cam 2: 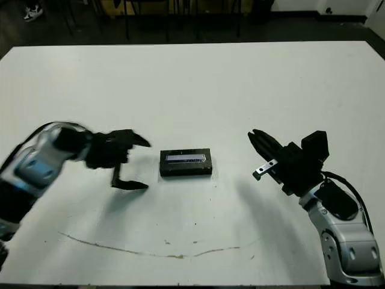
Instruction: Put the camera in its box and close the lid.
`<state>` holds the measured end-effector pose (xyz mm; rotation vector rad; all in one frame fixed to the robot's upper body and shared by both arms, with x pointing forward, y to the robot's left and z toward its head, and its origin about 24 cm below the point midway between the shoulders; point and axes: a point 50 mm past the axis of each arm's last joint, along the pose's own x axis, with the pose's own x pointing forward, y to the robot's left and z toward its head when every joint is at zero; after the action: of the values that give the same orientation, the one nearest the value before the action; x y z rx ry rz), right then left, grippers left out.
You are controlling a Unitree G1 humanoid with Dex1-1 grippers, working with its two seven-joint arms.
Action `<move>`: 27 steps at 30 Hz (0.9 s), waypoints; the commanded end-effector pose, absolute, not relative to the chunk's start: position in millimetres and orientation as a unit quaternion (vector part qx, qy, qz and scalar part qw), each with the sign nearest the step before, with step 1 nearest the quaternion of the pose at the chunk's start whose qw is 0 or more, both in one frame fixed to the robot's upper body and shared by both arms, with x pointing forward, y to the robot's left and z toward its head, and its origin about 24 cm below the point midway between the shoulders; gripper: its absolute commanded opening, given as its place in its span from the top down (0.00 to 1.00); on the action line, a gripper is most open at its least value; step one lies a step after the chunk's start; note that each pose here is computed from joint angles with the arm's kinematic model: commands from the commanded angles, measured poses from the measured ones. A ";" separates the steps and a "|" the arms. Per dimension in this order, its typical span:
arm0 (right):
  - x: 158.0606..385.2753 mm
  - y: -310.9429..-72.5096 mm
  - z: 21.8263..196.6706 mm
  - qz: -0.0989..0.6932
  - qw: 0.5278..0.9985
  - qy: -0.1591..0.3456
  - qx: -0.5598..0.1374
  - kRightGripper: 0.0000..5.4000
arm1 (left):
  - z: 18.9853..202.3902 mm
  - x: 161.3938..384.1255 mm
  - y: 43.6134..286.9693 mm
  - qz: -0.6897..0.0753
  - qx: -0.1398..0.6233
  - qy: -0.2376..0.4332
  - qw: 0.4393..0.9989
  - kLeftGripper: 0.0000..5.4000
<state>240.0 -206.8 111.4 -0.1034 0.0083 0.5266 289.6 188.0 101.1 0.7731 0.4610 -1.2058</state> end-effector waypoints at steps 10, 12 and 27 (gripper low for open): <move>239.4 -210.1 95.7 0.241 0.969 0.028 -0.045 1.00 | 120.8 249.5 213.4 -0.281 0.202 0.042 0.937 0.02; 240.3 -209.7 96.1 0.242 0.969 0.027 -0.037 1.00 | 127.9 246.9 190.3 -0.224 0.127 -0.024 0.966 0.06; 241.4 -215.2 101.8 0.224 0.974 0.015 -0.014 1.00 | 140.6 260.1 64.7 -0.242 -0.019 0.012 0.970 0.58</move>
<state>242.2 -212.4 104.5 -0.0399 0.0081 0.4653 255.9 68.0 152.0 -0.0592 -0.0444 -0.5097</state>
